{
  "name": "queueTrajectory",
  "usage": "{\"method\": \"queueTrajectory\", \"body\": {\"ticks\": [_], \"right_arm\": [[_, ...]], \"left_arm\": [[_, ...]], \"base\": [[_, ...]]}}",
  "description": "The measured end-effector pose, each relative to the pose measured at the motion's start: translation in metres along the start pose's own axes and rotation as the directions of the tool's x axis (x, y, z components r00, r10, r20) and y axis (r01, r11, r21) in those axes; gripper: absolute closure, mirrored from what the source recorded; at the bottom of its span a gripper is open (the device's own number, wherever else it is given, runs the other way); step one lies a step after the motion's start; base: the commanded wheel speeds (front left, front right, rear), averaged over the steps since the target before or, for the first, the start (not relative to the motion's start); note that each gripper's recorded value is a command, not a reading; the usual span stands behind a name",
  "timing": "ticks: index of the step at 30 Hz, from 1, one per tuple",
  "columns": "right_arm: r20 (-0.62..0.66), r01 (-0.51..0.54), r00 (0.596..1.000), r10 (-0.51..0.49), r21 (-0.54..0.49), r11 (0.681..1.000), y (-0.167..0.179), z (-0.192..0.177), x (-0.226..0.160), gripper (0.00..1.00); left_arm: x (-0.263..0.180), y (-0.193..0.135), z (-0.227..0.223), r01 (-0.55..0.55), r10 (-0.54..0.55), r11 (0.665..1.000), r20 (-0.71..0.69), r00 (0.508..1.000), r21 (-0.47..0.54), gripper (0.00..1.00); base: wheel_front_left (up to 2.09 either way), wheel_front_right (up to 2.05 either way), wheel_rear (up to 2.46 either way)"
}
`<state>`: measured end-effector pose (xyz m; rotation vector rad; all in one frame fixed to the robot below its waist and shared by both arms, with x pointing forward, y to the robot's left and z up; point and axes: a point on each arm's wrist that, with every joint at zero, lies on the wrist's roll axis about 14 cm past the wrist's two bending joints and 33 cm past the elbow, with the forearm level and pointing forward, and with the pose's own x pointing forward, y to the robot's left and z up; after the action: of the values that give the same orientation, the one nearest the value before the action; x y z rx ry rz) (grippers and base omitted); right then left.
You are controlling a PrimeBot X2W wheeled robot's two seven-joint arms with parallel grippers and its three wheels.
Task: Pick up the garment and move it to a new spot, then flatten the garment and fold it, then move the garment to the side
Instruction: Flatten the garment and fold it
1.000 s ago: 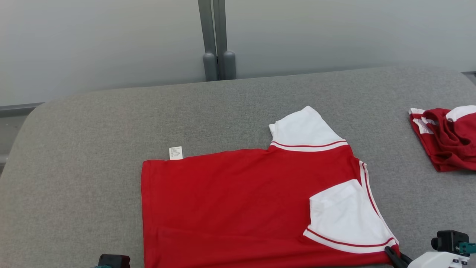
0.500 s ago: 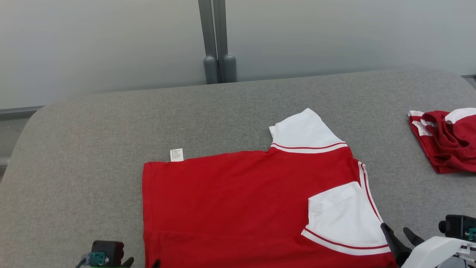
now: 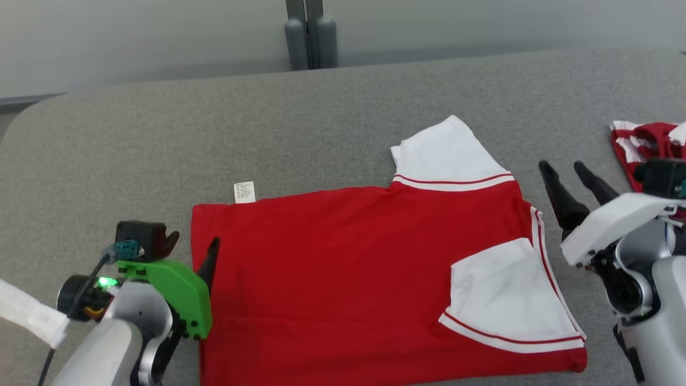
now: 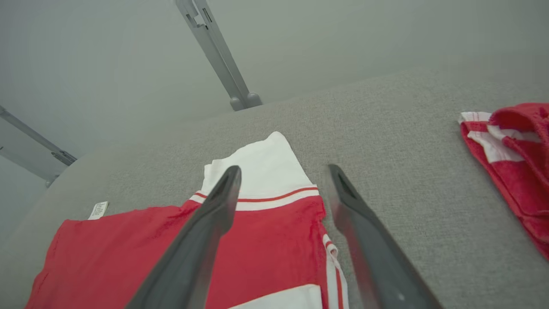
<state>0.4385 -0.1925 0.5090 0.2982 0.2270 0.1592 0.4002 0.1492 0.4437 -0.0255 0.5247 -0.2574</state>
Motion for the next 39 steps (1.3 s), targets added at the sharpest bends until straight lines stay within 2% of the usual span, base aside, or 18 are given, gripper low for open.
{"method": "queueTrajectory", "body": {"ticks": [7,16,20,29,39], "right_arm": [[-0.033,-0.033,0.999,0.03,-0.08,0.996,-0.004,0.005,0.065,0.0],[-0.209,-0.086,0.977,0.052,-0.157,0.984,-0.003,-0.039,0.131,0.0],[-0.26,-0.106,0.963,0.066,-0.143,0.984,0.002,-0.054,0.153,0.0],[-0.359,-0.114,0.931,0.07,-0.103,0.988,0.006,-0.091,0.182,0.0],[-0.383,-0.126,0.921,0.075,-0.108,0.986,0.007,-0.097,0.191,0.0]], "left_arm": [[0.046,0.013,-0.002,-0.002,0.004,0.999,-0.061,0.998,0.038,0.0],[0.077,0.027,-0.02,-0.011,0.014,1.0,-0.127,0.992,0.023,0.0],[0.082,0.031,-0.023,-0.015,0.017,1.0,-0.134,0.991,0.019,0.0],[0.089,0.035,-0.03,-0.019,0.019,1.0,-0.147,0.989,0.003,0.0],[0.093,0.038,-0.035,-0.022,0.02,1.0,-0.156,0.988,-0.012,0.0]], "base": [[0.0,0.0,0.0],[0.0,0.0,0.0],[0.0,0.0,0.0],[0.0,0.0,0.0],[0.0,0.0,0.0]]}}
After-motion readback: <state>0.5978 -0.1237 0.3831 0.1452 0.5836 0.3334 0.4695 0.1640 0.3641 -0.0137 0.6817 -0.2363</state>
